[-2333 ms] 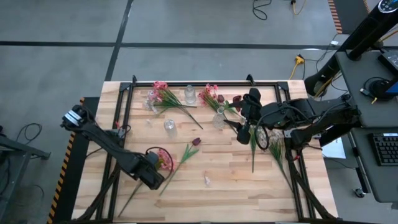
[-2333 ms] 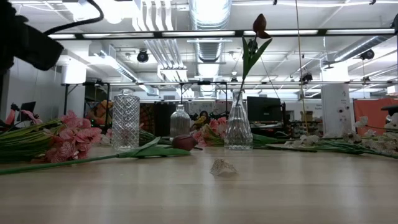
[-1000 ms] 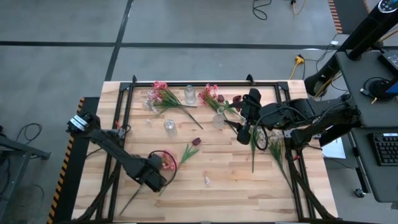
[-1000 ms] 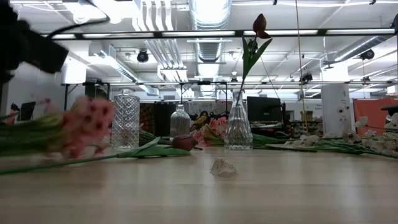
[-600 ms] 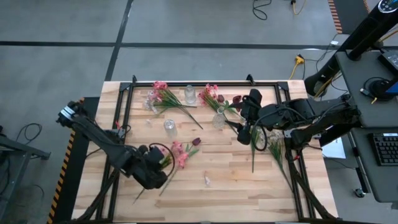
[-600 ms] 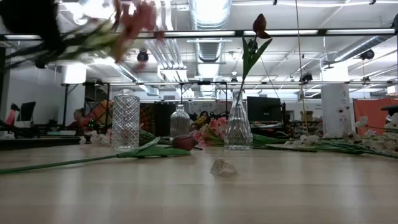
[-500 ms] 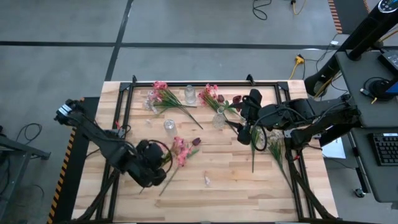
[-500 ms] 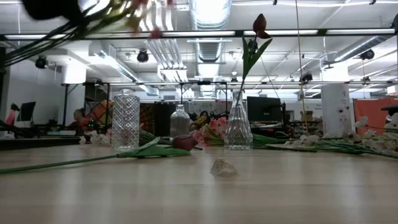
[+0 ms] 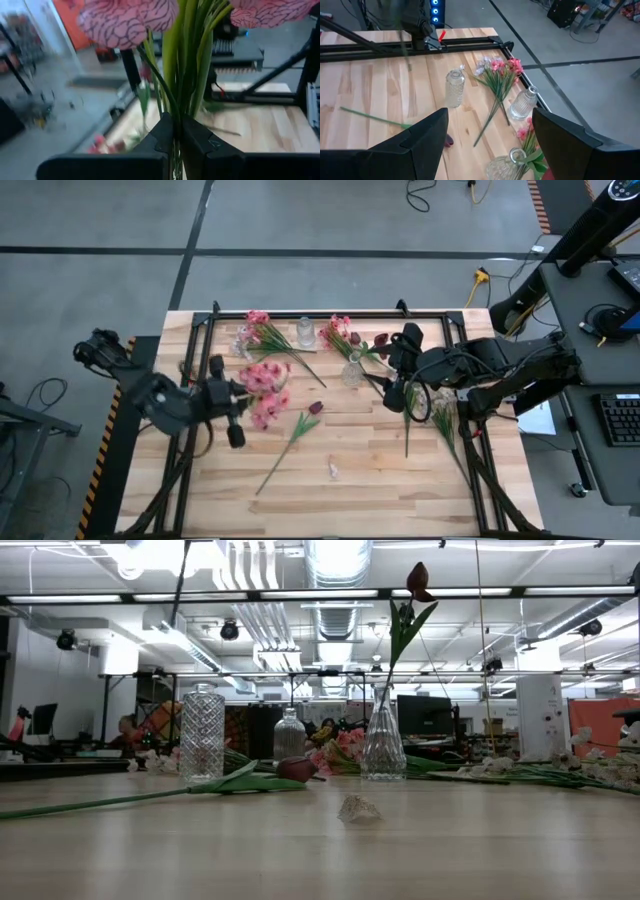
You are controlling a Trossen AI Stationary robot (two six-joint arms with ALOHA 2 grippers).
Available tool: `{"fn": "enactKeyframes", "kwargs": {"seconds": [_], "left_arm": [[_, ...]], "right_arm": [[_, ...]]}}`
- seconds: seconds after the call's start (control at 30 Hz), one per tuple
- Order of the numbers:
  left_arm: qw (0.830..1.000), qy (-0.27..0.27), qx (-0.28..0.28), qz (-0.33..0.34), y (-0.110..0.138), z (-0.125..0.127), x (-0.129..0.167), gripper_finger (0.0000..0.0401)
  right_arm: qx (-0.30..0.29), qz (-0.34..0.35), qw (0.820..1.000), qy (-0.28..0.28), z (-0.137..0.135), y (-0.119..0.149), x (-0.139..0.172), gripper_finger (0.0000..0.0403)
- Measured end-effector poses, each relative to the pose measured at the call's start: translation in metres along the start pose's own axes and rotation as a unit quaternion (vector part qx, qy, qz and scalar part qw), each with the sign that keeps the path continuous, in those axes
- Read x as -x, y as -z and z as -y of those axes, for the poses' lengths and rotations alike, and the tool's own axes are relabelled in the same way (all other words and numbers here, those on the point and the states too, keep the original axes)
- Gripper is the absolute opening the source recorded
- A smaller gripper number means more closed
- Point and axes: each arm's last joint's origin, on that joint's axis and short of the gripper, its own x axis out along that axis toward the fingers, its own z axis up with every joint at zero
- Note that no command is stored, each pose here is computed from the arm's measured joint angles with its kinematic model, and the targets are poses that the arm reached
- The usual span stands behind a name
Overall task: Sort flowers into vase by color
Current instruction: Put the bottom pink flowers into the bottom left transparent vase
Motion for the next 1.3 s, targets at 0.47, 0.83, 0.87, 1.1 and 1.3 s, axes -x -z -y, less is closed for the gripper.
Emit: {"fn": "enactKeyframes", "kwargs": {"seconds": [0.47, 0.83, 0.87, 1.1, 1.3], "left_arm": [[0.999, -0.018, -0.015, 0.04, -0.002, -0.051, -0.017, 0.0004], [0.996, -0.007, 0.015, 0.089, 0.036, -0.082, -0.006, 0.0004], [0.996, -0.007, 0.021, 0.09, 0.04, -0.084, -0.004, 0.0004], [0.994, -0.039, 0.035, 0.094, 0.065, -0.094, 0.009, 0.0004], [0.992, -0.058, 0.044, 0.103, 0.083, -0.095, 0.01, 0.0004]], "right_arm": [[-0.003, 0.0, 1.0, 0.0, 0.0, 0.0, 0.0, 0.0281], [-0.002, -0.001, 1.0, 0.0, 0.0, 0.0, 0.0, 0.0281], [-0.002, -0.001, 1.0, 0.0, 0.0, 0.0, 0.0, 0.0281], [-0.002, -0.002, 1.0, 0.0, 0.0, 0.0, 0.0, 0.0281], [-0.005, -0.002, 1.0, 0.0, 0.0, 0.0, 0.0, 0.0281]]}}
